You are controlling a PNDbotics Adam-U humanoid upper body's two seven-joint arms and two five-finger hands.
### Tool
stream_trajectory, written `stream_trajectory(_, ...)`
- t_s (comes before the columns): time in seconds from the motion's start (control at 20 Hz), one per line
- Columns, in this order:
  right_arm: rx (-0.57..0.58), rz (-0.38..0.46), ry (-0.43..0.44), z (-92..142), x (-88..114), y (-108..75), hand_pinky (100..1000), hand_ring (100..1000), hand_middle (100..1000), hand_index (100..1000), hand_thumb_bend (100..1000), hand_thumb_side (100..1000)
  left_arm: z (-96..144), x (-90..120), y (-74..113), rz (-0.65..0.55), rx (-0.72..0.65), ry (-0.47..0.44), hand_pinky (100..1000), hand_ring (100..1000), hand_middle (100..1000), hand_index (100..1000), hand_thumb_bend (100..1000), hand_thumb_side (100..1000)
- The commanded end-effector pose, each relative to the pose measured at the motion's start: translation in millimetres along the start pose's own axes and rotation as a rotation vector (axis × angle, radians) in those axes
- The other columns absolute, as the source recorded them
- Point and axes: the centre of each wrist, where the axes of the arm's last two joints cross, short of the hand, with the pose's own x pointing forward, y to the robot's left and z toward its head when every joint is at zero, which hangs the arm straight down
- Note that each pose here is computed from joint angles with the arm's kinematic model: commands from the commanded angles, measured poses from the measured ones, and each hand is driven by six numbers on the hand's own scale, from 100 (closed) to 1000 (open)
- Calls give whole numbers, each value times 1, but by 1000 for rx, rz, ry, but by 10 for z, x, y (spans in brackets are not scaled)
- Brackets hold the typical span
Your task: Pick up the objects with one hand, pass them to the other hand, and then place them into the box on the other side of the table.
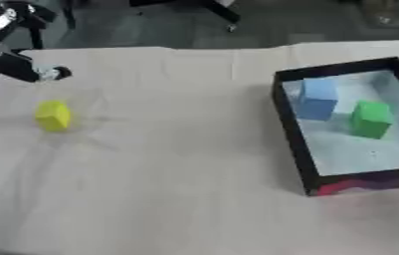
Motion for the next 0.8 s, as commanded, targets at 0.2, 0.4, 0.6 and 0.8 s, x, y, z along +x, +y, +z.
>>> stream_trajectory(0.2,16,63,-25,-39,201,-87,1000,1000,949,1000,100,100,41,-311,250,-88,-87,95,901,854,803,801,628,100)
stream_trajectory(0.4,27,63,-18,-27,174,-60,1000,1000,949,1000,100,100,21,-464,208,-102,-181,152,895,860,784,796,609,100)
stream_trajectory(0.6,47,63,-13,-22,136,-26,1000,1000,947,1000,100,100,29,-544,230,-129,-267,236,892,884,808,811,746,100)
stream_trajectory(0.8,73,69,-10,-32,107,6,1000,1000,945,1000,100,100,17,-525,288,-168,-335,292,887,894,816,809,734,100)
